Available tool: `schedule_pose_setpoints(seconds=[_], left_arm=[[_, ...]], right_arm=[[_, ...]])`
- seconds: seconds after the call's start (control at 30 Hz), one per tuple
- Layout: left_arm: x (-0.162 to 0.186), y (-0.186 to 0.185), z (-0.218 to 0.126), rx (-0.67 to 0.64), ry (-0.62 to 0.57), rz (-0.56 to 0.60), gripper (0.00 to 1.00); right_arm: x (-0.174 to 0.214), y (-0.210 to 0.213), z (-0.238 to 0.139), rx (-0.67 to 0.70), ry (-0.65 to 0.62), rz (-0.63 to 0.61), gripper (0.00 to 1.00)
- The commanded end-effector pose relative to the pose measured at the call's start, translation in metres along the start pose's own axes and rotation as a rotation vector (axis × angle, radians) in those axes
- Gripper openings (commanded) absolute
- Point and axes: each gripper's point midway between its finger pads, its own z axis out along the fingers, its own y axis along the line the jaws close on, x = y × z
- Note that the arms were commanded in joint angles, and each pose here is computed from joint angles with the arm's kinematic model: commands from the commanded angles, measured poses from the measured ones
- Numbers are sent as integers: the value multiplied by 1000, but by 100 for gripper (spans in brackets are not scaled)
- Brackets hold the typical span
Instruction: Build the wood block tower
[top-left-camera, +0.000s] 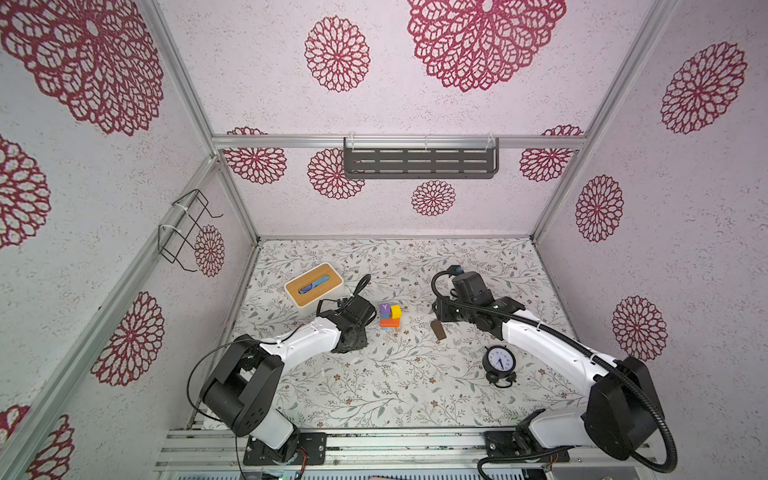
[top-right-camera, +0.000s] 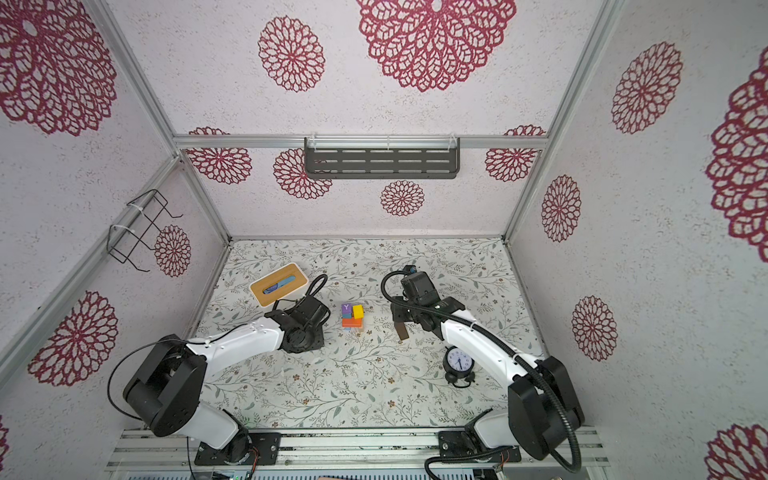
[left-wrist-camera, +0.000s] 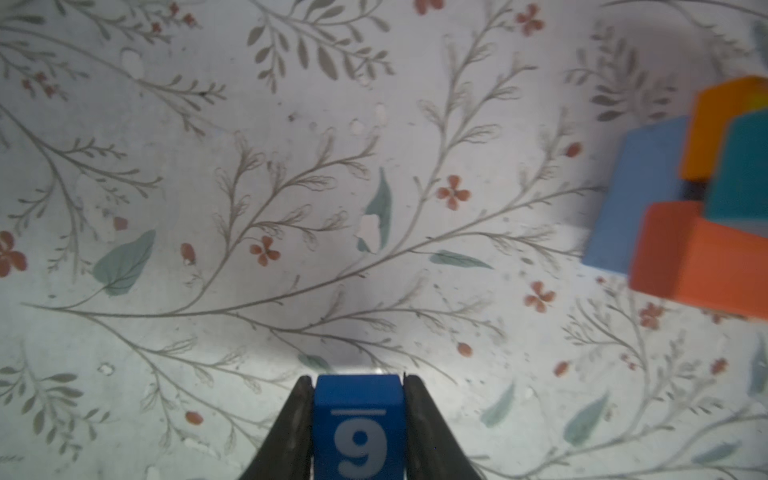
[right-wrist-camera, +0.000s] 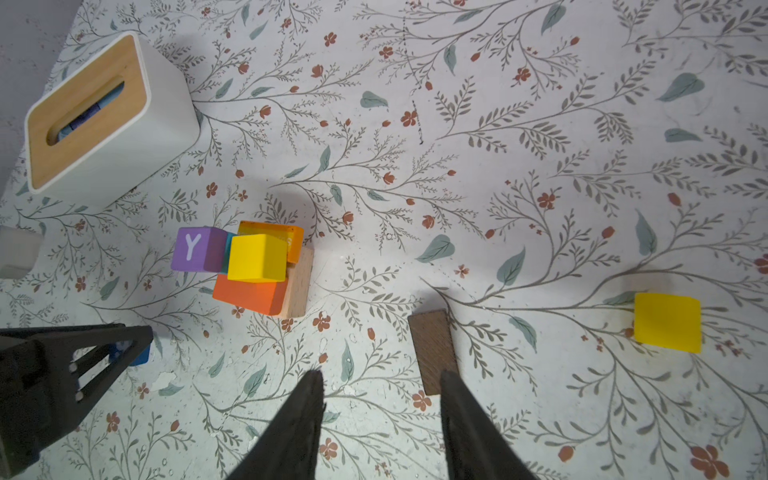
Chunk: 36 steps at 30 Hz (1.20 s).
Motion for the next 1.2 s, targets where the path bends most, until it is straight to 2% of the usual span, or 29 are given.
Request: schedule_pose_setpoints(seconds=[0.0, 0.3, 0.37, 0.47, 0.5, 0.53, 0.93, 1.07, 1.17], left_arm=[[1, -24, -17, 20, -28, 21, 30], [16, -117, -20, 56, -33, 161, 29], [18, -134, -19, 55, -30, 184, 29], [20, -158, -16, 57, -32, 213, 29], [18, -164, -17, 66, -34, 212, 29], [23, -168, -4, 48, -18, 220, 29], [23, -210, 28, 71, -2, 194, 34], [22, -216, 30, 79, -1, 196, 42], [17, -215, 24, 80, -22, 189, 54]], right_arm=[[-10, -13, -15, -31, -48, 53, 51], [-2, -45, -36, -27, -100, 113, 58], [2, -49, -38, -55, -105, 125, 70], [8, -58, -41, -87, -120, 162, 96], [10, -63, -42, -89, -128, 174, 99], [11, -67, -44, -87, -140, 181, 99], [19, -94, -51, -33, -192, 259, 99], [23, -100, -52, -9, -195, 277, 91], [24, -104, -56, 15, -202, 286, 86]])
